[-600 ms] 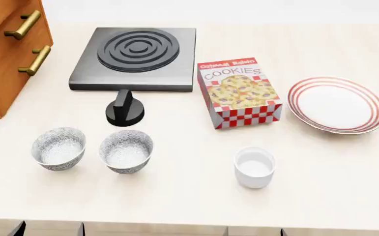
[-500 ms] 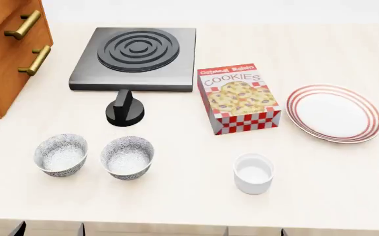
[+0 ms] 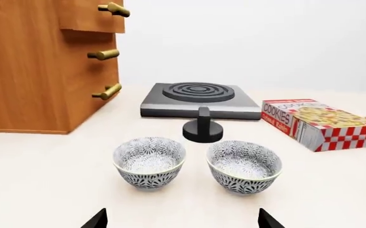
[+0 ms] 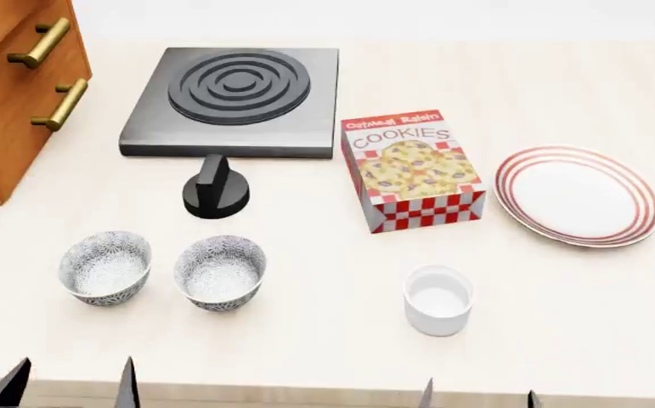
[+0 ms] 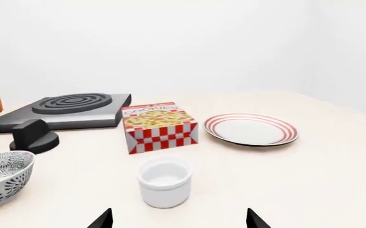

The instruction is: Pick the akita bowl from table center and place it on the plate.

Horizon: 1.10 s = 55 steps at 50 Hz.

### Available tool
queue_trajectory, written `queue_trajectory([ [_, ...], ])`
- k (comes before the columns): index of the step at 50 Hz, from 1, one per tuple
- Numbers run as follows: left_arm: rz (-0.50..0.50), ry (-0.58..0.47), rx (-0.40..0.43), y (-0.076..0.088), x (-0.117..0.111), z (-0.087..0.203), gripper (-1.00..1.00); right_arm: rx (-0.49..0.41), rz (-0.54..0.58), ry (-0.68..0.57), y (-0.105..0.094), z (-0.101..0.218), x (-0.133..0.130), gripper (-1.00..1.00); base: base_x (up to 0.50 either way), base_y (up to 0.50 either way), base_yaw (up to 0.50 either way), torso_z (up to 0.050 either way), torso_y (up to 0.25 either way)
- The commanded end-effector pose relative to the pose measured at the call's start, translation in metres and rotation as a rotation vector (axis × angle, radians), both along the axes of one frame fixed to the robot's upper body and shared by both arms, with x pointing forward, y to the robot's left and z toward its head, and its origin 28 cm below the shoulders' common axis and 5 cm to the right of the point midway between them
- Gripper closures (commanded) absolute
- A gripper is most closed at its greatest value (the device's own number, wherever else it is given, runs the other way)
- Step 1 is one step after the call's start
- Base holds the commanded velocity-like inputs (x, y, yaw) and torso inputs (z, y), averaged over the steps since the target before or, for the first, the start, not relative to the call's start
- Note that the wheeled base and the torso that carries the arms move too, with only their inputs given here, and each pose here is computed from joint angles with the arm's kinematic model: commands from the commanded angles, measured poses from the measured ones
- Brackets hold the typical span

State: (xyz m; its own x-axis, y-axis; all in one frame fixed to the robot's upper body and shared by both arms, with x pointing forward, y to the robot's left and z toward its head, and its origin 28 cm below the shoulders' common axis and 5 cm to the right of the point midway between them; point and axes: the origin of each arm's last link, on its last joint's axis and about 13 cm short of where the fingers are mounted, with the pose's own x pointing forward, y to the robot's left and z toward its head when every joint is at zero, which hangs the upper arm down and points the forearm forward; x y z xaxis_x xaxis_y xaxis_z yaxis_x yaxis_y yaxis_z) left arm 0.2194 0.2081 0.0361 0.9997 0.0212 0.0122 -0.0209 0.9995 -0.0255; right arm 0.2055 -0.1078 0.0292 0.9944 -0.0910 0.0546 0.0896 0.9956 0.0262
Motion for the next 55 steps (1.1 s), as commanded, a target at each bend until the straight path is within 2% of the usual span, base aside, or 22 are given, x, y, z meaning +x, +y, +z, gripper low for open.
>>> queue_trajectory([
  [1, 0.014, -0.041, -0.022, 0.004, 0.007, 0.026, -1.0, 0.039, -0.138, -0.091, -0.013, 0.019, -0.012, -1.0, 0.0, 0.0, 0.0, 0.0, 0.0],
  [5, 0.026, -0.059, -0.025, 0.008, 0.008, 0.031, -1.0, 0.033, -0.186, -0.141, -0.018, 0.024, -0.021, -1.0, 0.17, 0.0, 0.0, 0.0, 0.0],
  [18, 0.059, -0.049, -0.035, 0.015, 0.01, 0.026, -1.0, 0.076, -0.187, -0.159, -0.019, 0.024, -0.027, -1.0, 0.43, 0.0, 0.0, 0.0, 0.0],
  [24, 0.066, -0.043, -0.04, 0.016, 0.011, 0.025, -1.0, 0.045, -0.205, -0.161, -0.021, 0.024, -0.028, -1.0, 0.11, 0.0, 0.0, 0.0, 0.0],
  [35, 0.08, -0.026, -0.044, 0.019, 0.007, 0.019, -1.0, 0.068, -0.196, -0.158, -0.021, 0.023, -0.029, -1.0, 0.5, 0.0, 0.0, 0.0, 0.0],
  [46, 0.079, -0.028, -0.04, 0.018, 0.006, 0.02, -1.0, 0.073, -0.2, -0.167, -0.022, 0.023, -0.032, -1.0, 0.0, 0.0, 0.0, 0.0, 0.0],
  [55, 0.081, -0.029, -0.037, 0.019, 0.007, 0.021, -1.0, 0.062, -0.195, -0.156, -0.02, 0.021, -0.03, -1.0, 0.3, 0.0, 0.0, 0.0, 0.0],
])
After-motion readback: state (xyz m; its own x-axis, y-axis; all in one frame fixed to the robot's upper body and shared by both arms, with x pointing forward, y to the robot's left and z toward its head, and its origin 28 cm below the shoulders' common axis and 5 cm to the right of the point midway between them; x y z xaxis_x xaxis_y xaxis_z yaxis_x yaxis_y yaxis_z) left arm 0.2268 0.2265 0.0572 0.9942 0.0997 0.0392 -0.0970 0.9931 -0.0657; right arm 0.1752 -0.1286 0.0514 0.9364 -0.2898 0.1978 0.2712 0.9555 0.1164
